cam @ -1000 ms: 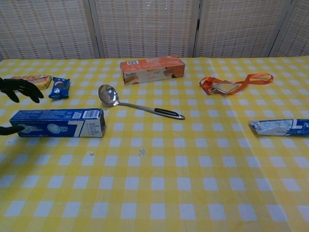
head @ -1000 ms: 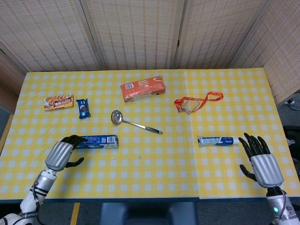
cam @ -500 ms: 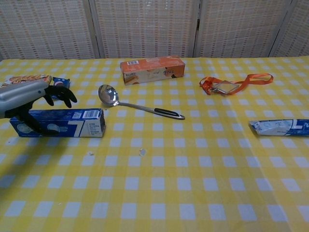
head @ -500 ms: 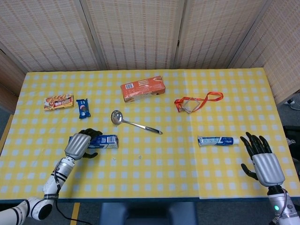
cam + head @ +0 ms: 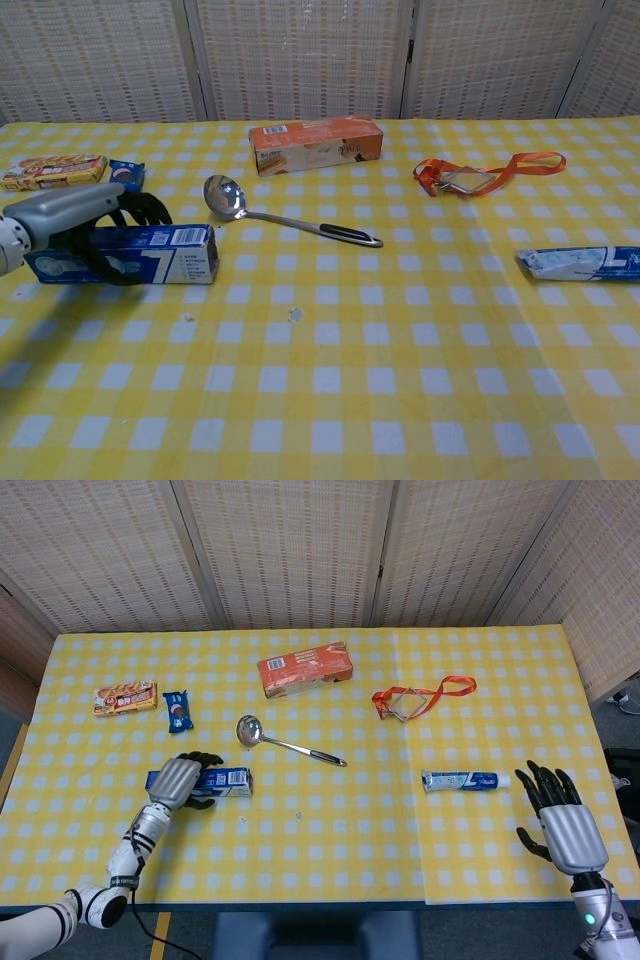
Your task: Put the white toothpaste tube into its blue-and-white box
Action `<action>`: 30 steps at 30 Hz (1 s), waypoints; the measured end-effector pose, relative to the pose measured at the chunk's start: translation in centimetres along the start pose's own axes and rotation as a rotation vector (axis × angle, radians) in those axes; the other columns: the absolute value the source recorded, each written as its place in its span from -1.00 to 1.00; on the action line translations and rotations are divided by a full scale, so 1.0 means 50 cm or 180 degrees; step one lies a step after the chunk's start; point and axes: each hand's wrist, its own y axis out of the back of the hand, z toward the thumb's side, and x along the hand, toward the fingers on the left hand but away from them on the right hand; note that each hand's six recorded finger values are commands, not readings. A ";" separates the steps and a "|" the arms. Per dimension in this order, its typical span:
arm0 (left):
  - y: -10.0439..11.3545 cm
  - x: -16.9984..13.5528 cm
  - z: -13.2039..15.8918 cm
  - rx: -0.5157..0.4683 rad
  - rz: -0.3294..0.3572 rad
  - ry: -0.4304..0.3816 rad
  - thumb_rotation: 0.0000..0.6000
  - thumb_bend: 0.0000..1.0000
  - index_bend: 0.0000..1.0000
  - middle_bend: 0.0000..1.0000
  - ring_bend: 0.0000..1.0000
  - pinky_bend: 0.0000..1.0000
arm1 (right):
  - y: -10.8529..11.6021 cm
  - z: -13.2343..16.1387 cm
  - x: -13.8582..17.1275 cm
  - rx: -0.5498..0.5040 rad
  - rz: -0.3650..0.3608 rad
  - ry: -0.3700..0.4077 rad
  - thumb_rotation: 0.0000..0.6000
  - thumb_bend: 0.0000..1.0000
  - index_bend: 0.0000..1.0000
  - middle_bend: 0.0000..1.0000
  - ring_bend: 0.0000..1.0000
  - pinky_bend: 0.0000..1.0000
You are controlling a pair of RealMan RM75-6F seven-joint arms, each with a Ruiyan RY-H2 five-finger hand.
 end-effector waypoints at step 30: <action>-0.018 0.029 0.047 -0.0293 0.0222 -0.0239 1.00 -0.58 0.18 0.12 0.03 0.18 | 0.008 -0.009 0.011 0.0010 -0.0061 -0.0033 1.00 -0.33 -1.00 -1.00 -1.00 -1.00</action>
